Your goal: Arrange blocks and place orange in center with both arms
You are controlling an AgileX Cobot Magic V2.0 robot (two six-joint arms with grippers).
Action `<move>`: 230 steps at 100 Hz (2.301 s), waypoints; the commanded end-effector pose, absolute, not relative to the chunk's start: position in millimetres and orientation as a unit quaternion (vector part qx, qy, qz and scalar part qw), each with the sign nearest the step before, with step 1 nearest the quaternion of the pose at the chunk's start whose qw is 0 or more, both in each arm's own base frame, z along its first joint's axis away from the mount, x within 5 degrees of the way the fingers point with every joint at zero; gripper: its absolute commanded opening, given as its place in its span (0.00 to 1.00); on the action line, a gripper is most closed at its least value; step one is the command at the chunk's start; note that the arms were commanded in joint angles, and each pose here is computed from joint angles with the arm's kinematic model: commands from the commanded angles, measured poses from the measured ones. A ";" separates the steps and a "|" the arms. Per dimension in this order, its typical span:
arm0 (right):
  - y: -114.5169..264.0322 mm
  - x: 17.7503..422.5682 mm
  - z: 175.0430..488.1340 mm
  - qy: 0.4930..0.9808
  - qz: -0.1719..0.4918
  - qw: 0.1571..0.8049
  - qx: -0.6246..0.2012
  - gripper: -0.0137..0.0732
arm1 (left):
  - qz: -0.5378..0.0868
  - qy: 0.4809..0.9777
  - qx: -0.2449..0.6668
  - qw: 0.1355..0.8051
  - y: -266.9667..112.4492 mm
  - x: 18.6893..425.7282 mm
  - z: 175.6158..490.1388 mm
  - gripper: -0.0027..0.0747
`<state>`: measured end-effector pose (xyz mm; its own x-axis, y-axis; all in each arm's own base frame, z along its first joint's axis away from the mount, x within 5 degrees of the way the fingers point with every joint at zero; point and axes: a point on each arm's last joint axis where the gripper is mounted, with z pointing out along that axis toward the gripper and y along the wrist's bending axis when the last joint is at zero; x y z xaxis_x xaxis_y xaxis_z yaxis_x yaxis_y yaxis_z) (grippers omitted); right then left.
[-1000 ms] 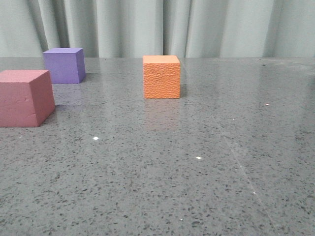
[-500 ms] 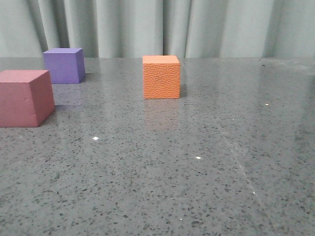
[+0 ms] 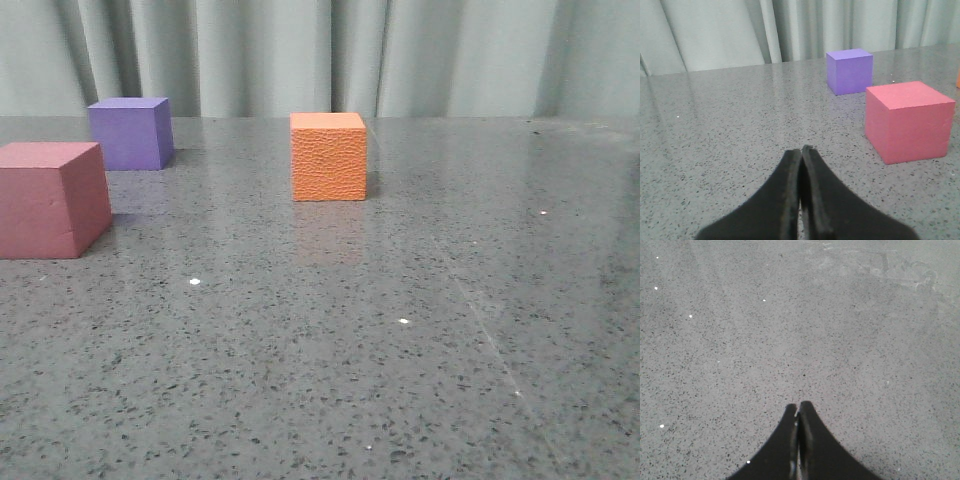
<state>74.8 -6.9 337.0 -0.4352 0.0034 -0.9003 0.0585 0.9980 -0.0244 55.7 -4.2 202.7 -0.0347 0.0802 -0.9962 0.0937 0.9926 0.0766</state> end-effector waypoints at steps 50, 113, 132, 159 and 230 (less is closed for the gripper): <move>2.2 73.9 298.7 0.775 0.021 0.631 -0.014 0.02 | -0.013 0.701 0.060 0.711 -5.3 55.6 192.6 0.01; -0.3 54.2 195.8 0.725 0.072 0.680 0.076 0.02 | -0.013 0.701 0.060 0.711 -5.3 55.6 192.6 0.01; -0.1 54.5 198.3 0.715 0.054 0.695 0.052 0.02 | -0.013 0.701 0.060 0.711 -5.3 55.6 192.6 0.01; 0.1 54.5 200.5 0.707 0.046 0.705 0.042 0.02 | -0.013 0.701 0.060 0.711 -5.3 55.6 192.6 0.01; 0.1 54.5 200.5 0.707 0.046 0.705 0.042 0.02 | -0.013 0.701 0.060 0.711 -5.3 55.6 192.6 0.01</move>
